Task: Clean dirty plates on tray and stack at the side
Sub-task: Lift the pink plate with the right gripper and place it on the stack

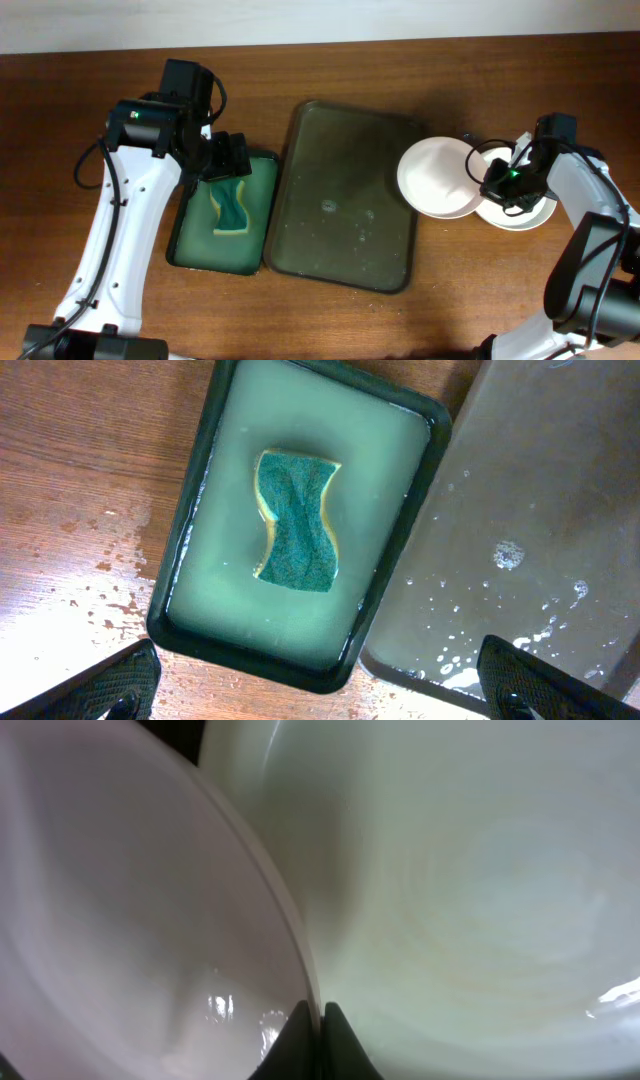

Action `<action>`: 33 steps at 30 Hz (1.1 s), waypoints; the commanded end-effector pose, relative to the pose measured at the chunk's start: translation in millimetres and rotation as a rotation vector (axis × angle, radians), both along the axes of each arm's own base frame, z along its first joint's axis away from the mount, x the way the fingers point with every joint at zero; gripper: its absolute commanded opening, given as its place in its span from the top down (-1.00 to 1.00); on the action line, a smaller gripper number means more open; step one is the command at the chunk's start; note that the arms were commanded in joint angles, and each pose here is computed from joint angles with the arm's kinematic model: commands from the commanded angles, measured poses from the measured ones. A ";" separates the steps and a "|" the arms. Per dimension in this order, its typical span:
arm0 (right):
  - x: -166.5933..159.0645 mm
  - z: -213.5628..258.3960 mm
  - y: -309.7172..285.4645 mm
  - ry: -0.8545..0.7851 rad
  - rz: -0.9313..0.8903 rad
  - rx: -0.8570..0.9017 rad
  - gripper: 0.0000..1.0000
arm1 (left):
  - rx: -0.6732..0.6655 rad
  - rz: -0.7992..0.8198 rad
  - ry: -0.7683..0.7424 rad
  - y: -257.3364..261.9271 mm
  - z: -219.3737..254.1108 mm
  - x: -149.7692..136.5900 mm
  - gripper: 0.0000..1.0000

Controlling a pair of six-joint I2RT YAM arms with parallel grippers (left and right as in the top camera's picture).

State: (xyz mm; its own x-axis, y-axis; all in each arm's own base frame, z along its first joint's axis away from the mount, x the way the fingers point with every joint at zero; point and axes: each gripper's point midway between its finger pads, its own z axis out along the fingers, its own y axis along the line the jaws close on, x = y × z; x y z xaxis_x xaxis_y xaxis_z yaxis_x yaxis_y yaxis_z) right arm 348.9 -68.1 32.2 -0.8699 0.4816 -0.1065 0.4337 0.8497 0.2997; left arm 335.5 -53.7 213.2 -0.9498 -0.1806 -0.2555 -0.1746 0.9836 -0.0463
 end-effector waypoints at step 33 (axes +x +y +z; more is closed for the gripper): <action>-10.3 17.1 -69.1 0.001 -0.236 -0.198 0.92 | -0.009 -0.009 -0.021 -0.8 7.1 -0.6 -0.99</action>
